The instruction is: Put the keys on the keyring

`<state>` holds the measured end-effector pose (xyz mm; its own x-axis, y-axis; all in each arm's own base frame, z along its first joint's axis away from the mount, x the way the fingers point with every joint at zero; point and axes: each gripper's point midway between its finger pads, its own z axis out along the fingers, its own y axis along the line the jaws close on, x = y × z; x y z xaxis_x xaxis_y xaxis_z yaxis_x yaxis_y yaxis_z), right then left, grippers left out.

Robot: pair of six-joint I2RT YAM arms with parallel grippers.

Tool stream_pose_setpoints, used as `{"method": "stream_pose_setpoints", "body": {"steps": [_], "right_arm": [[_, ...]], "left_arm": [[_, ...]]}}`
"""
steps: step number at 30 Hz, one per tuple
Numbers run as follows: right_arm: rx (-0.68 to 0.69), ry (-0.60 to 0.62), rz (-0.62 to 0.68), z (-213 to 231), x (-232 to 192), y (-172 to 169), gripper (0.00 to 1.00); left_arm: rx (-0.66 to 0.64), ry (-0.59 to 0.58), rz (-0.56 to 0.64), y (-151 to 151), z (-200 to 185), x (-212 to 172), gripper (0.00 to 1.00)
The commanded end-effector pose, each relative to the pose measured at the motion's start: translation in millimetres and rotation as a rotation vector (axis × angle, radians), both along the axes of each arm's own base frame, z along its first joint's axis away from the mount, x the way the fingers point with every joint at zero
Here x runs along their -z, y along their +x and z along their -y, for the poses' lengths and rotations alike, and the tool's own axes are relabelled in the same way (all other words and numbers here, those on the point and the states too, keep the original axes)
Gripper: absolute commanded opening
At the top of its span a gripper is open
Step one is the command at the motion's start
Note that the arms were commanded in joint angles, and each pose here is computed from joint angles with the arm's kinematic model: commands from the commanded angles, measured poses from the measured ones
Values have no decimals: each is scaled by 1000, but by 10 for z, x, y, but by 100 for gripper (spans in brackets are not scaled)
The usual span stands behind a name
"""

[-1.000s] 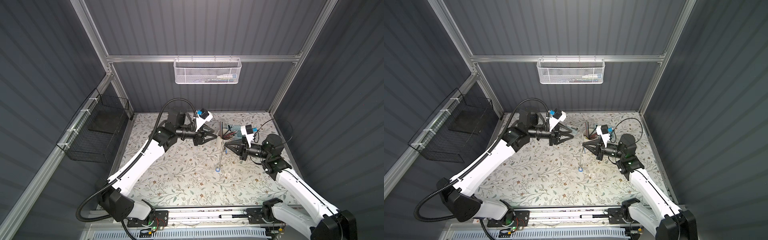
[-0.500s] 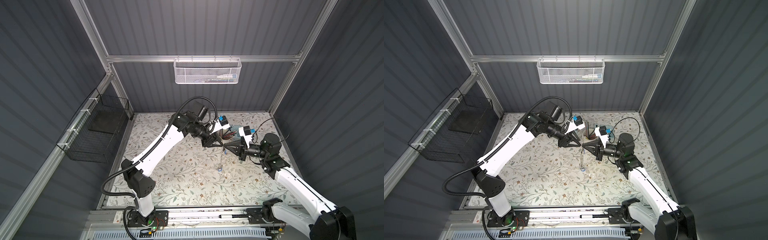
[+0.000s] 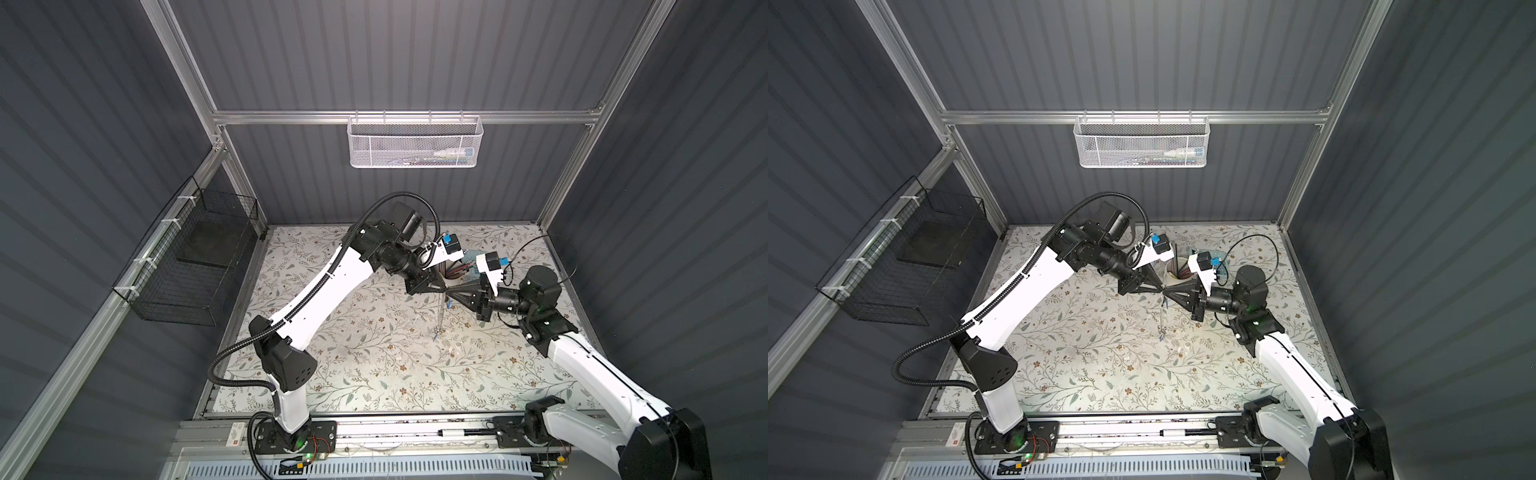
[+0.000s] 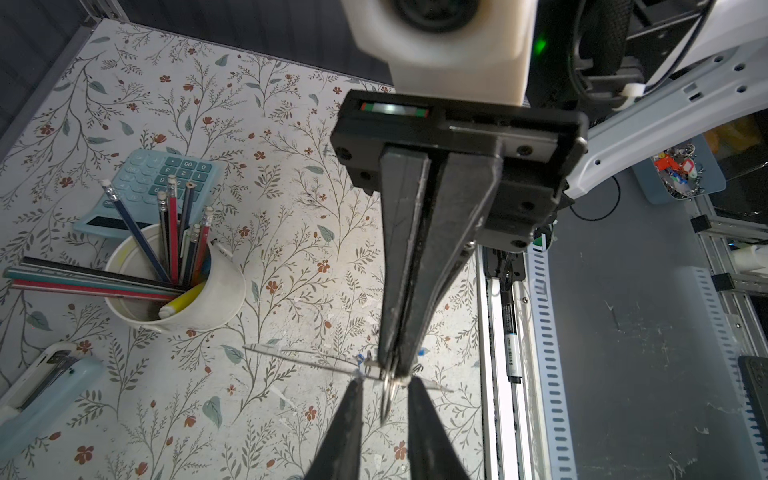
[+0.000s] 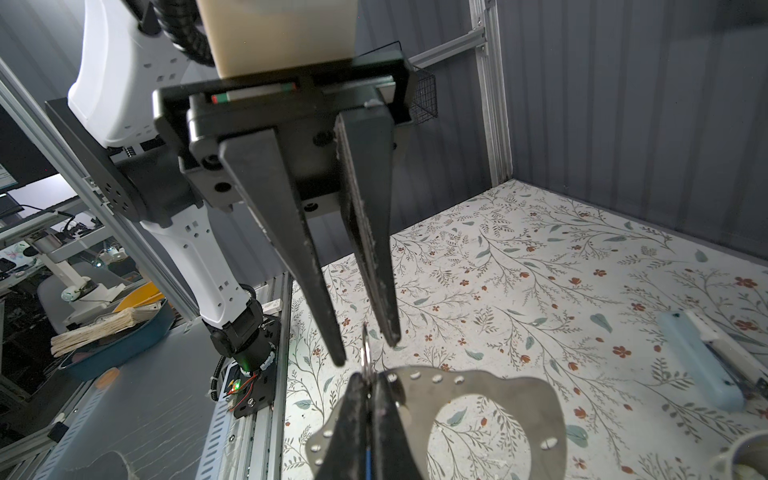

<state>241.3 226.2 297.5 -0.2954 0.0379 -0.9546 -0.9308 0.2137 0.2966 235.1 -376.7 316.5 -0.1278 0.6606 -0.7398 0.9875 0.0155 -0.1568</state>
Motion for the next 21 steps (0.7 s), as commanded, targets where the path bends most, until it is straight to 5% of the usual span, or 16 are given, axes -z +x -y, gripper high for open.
{"method": "stream_pose_setpoints", "body": {"steps": [1,7,13,16,21], "right_arm": [[-24,20,57,-20,-142,-43,0],[-28,16,52,-28,-113,-49,0],[28,19,27,14,-122,36,1],[69,45,7,83,-197,85,17],[185,92,-41,267,-304,204,28]], "left_arm": [[16,14,-12,-43,28,13,18],[22,-5,-24,-66,62,-8,0],[-23,-67,-12,-57,68,-101,0],[-71,-139,37,9,53,-226,0],[-136,-273,41,42,2,-333,0]]}}
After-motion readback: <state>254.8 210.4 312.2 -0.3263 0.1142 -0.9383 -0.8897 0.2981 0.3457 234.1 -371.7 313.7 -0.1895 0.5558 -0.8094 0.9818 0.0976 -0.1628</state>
